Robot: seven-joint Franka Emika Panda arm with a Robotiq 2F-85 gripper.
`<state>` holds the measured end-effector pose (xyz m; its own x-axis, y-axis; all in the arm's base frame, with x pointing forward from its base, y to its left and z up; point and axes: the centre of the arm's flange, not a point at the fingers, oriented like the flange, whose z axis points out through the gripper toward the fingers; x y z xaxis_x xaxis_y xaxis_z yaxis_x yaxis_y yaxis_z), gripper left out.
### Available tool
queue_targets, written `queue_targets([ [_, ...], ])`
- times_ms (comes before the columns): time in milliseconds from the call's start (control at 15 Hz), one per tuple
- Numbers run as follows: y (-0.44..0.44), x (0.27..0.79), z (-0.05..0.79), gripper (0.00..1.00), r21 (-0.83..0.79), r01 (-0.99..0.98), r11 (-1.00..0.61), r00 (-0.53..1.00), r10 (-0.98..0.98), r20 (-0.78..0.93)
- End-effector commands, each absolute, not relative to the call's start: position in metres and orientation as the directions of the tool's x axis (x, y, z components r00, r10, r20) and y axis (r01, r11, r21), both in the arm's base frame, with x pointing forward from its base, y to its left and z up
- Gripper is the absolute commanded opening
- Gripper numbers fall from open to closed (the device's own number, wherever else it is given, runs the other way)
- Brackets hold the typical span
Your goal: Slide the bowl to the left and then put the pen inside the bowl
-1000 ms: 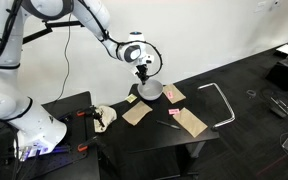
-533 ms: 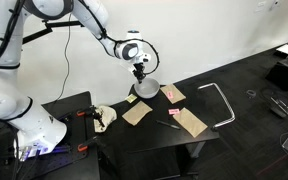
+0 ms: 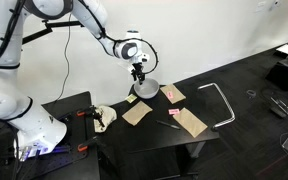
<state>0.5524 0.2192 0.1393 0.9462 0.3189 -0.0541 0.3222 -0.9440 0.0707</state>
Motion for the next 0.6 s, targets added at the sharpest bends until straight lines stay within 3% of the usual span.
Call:
queue_targets([
  [0,0.22,0.545,0.17,0.99,0.068,0.322,-0.944,0.946,0.319,-0.054],
  [533,0.203,0.537,0.243,1.0,0.02,0.238,-0.971,0.97,0.239,0.045],
])
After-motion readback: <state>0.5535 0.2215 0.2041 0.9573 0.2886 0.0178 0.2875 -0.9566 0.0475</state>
